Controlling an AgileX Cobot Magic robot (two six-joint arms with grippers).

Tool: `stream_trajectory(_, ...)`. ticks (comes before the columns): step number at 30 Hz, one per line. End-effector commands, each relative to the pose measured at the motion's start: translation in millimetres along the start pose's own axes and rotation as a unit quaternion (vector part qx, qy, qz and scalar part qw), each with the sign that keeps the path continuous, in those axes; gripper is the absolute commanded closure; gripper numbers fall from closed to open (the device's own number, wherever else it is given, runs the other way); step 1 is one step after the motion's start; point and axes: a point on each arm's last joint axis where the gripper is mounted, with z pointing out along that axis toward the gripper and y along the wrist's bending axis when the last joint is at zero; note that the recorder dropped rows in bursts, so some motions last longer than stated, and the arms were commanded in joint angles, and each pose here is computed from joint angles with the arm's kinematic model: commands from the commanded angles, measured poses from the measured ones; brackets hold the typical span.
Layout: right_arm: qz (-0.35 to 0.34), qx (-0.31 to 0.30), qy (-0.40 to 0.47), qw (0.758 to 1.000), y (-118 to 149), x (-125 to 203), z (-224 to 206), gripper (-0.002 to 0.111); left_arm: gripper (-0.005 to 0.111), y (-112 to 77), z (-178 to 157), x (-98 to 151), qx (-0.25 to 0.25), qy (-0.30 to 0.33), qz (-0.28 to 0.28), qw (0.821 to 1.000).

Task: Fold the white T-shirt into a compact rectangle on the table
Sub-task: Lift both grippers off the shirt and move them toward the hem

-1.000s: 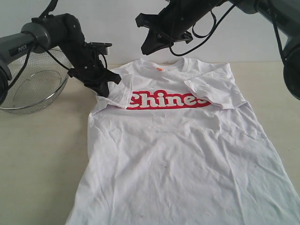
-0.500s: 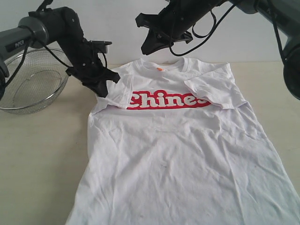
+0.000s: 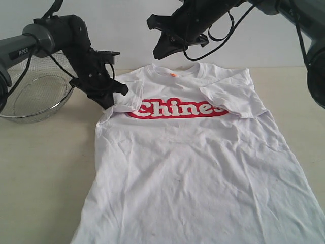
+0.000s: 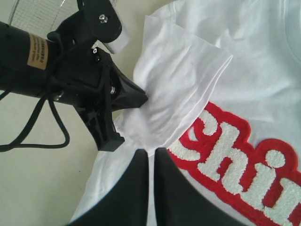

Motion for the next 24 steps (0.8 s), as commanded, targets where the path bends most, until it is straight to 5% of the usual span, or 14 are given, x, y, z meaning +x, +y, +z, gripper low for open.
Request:
stream_trajectory(1, -0.007, 0.000, -0.006, 1.000, 1.9, -2.2, -6.7, 0.108, 0.102, -11.5, -6.8, -3.1, 0.049, -0.017, -0.002, 0.999)
stream_trajectory(8, -0.007, 0.000, -0.006, 1.000, 1.9, -2.2, -6.7, 0.108, 0.102, -9.3, -4.0, -0.2, 0.039, -0.007, 0.008, 0.999)
stream_trajectory(24, 0.001, 0.000, -0.006, 1.000, 2.0, -2.2, -6.7, 0.108, 0.102, -40.2, 8.8, 0.5, 0.062, 0.008, 0.028, 0.998)
